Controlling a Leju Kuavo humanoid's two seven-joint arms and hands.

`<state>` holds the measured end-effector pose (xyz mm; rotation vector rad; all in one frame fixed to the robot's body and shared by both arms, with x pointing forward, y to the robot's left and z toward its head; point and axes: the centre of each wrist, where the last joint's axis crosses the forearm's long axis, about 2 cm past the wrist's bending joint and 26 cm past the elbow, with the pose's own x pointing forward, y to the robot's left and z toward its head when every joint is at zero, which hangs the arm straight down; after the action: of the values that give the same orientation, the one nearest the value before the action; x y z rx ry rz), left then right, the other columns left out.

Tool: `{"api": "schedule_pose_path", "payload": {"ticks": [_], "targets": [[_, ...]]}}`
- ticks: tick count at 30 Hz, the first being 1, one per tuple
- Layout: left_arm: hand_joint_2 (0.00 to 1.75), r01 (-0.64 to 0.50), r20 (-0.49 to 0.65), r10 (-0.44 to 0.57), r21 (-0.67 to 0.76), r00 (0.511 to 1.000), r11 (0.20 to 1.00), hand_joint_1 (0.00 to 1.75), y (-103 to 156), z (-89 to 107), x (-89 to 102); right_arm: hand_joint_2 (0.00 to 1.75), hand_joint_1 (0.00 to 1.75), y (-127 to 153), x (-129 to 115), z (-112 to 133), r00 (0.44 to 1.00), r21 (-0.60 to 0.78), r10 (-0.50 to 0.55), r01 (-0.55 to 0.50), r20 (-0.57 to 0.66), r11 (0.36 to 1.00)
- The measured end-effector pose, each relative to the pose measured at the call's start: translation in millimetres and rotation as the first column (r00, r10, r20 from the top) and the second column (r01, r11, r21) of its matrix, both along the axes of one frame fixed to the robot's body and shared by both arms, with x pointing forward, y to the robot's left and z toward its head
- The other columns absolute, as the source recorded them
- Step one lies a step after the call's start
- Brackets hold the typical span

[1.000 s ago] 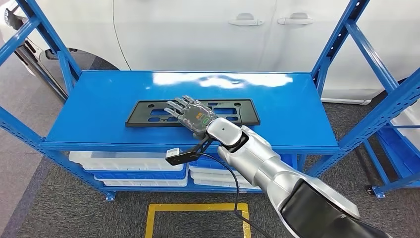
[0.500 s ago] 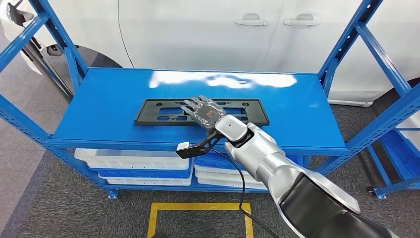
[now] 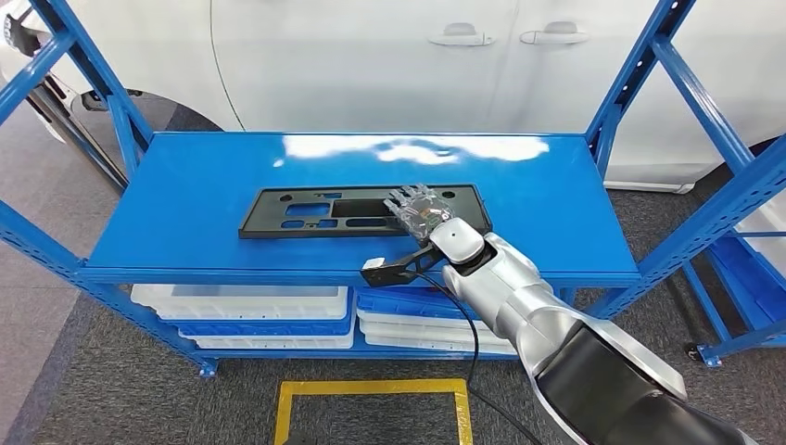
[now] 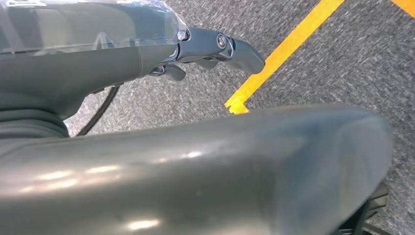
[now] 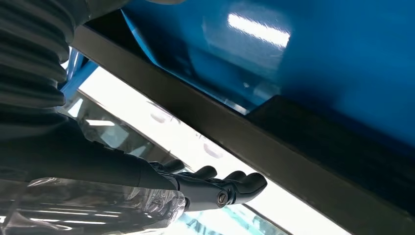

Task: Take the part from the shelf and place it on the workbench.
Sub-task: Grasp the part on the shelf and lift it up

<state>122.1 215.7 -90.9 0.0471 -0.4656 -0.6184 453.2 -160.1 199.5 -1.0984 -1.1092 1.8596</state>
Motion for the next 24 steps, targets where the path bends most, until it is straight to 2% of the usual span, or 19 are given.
{"api": "schedule_pose_path", "payload": {"ticks": [4,5,8,9,24], "targets": [[0.00,-0.002,0.002,0.002,-0.004,1.000,1.000,0.00,0,-0.2,-0.8,1.75,0.00,-7,1,-2,1.000,-0.005,-0.022,0.022,-0.002,1.000],[0.00,-0.002,0.003,0.002,-0.005,1.000,1.000,0.00,0,-0.2,-0.7,1.75,0.26,-9,2,-2,1.000,-0.005,-0.026,0.026,-0.001,1.000],[0.00,-0.002,0.007,0.002,-0.007,1.000,1.000,0.00,0,0.0,-0.1,1.75,1.57,-12,2,-3,0.999,-0.009,-0.034,0.034,-0.004,0.999],[0.00,-0.001,0.008,0.002,-0.007,1.000,1.000,0.00,0,0.0,-0.2,1.75,1.75,-13,1,-5,0.999,-0.012,-0.036,0.036,-0.007,0.999],[0.00,0.004,0.011,-0.004,-0.020,1.000,1.000,0.00,-2,0.5,0.6,1.75,1.75,-21,5,-2,0.999,-0.024,-0.050,0.050,-0.003,0.998]]}}
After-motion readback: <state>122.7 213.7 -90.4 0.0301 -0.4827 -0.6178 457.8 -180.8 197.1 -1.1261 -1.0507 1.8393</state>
